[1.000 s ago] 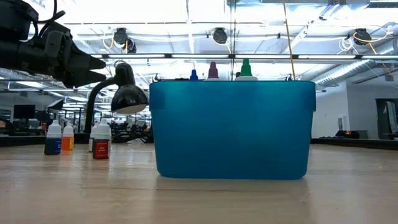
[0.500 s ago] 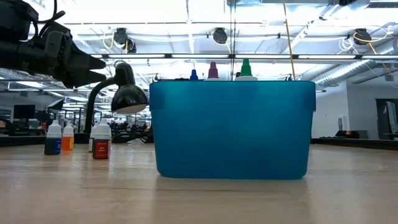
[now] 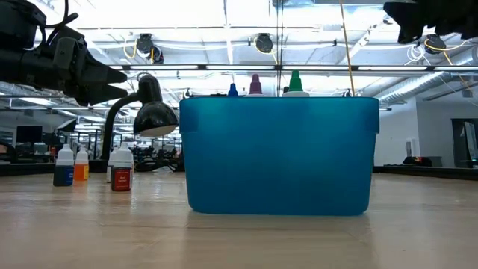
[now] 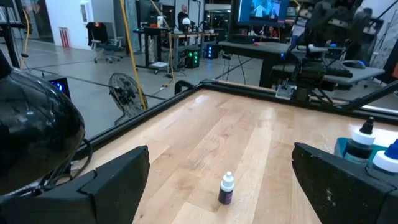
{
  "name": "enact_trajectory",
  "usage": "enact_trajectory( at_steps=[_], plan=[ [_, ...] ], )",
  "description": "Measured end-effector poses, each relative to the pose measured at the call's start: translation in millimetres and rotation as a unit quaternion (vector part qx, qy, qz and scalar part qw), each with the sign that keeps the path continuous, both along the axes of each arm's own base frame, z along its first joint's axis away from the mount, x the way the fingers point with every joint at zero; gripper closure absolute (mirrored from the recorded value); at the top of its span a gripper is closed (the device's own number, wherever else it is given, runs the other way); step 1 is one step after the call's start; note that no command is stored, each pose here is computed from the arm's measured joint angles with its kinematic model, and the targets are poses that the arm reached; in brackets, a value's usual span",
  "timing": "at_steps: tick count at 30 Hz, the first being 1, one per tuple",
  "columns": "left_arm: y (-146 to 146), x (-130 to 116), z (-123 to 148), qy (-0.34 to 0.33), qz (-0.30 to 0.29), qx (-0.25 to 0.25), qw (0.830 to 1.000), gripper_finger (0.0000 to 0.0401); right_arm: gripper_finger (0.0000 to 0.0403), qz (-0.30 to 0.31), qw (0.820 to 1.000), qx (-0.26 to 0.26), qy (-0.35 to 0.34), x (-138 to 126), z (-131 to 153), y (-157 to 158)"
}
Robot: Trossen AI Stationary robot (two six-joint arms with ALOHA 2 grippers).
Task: Pick & Place food coloring
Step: Put the purple small food coloring bottle into the blue bin
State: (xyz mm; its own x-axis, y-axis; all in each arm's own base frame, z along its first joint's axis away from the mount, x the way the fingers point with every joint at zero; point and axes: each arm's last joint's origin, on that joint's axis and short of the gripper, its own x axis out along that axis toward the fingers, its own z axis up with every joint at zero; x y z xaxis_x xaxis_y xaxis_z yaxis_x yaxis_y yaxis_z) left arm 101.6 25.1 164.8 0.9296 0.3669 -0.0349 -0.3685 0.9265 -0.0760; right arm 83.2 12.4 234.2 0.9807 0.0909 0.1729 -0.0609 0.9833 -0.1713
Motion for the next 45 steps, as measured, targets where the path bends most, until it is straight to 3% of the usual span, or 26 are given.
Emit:
enact_trajectory(
  at_steps=[7, 19, 29, 35, 45],
  plan=[
    [0.0, 0.0, 0.0, 0.000, 0.000, 0.000, 1.000, 0.0011, 0.0190, 0.004, 0.999, 0.015, -0.035, 8.4, -22.3, 1.6],
    [0.0, 0.0, 0.0, 0.000, 0.000, 0.000, 1.000, 0.0011, 0.0191, 0.013, 0.999, 0.049, 0.006, 14.3, -47.5, 2.8],
    [0.0, 0.0, 0.0, 0.000, 0.000, 0.000, 1.000, 0.0011, 0.0191, 0.016, 0.997, 0.073, 0.020, 15.0, -51.5, 2.9],
    [0.0, 0.0, 0.0, 0.000, 0.000, 0.000, 1.000, 0.0011, 0.0190, 0.013, 0.996, 0.070, 0.056, 15.8, -58.6, 3.0],
    [0.0, 0.0, 0.0, 0.000, 0.000, 0.000, 1.000, 0.0011, 0.0190, 0.013, 0.996, 0.070, 0.053, 15.8, -58.1, 3.0]
  ],
)
